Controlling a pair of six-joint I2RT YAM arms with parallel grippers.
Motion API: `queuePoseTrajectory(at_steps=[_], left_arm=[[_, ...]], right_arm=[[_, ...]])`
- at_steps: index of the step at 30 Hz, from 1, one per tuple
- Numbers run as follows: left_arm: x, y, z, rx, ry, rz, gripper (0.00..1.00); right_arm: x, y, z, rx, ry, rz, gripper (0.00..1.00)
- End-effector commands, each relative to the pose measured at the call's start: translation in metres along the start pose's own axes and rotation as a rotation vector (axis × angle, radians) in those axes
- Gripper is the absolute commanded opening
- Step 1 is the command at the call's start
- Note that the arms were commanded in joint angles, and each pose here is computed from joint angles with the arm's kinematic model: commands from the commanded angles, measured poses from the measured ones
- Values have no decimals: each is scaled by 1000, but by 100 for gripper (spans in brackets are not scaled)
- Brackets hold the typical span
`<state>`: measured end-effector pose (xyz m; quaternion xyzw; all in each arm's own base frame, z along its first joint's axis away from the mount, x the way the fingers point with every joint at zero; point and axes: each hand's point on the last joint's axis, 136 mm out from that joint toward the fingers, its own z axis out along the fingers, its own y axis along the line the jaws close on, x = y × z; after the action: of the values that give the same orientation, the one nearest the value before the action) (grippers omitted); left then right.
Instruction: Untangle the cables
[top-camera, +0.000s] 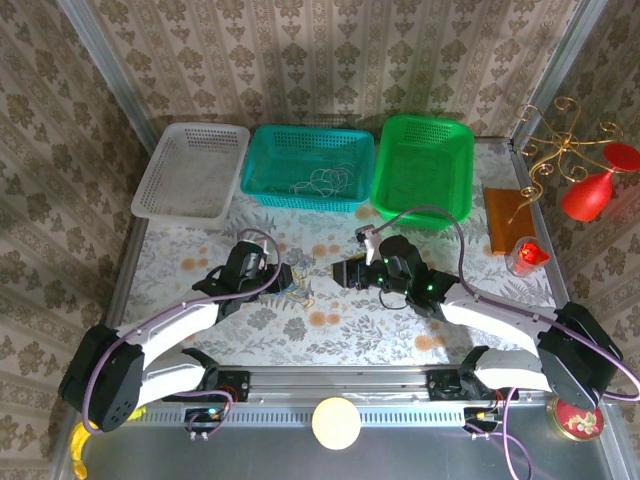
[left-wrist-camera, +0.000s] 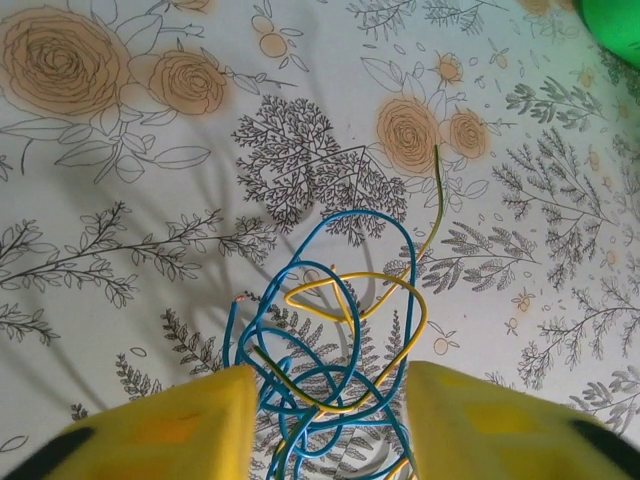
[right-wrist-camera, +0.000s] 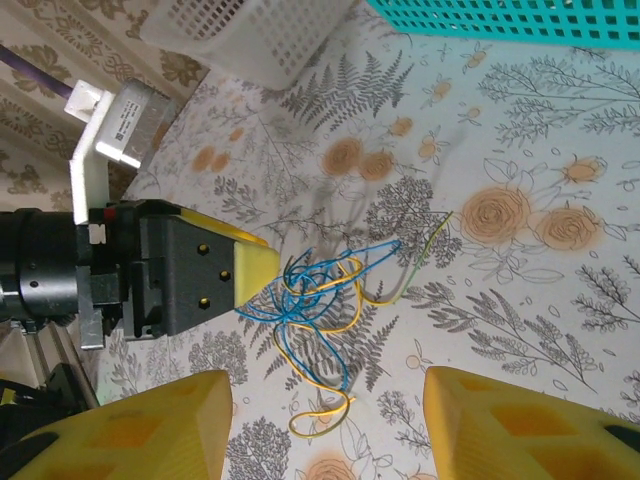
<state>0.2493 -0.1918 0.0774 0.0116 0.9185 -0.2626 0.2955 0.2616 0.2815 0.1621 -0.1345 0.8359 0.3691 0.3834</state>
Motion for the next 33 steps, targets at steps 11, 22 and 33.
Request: queuePoseTrajectory(at_steps=[11, 22, 33], left_arm=[[-37, -42, -16, 118, -66, 115, 0], [-76, -99, -55, 273, -131, 97, 0], [-95, -140, -79, 383, -170, 84, 0]], right_arm=[[7, 28, 19, -94, -5, -81, 55], [-4, 43, 38, -129, -52, -173, 58], [-35, 46, 62, -69, -141, -189, 57]])
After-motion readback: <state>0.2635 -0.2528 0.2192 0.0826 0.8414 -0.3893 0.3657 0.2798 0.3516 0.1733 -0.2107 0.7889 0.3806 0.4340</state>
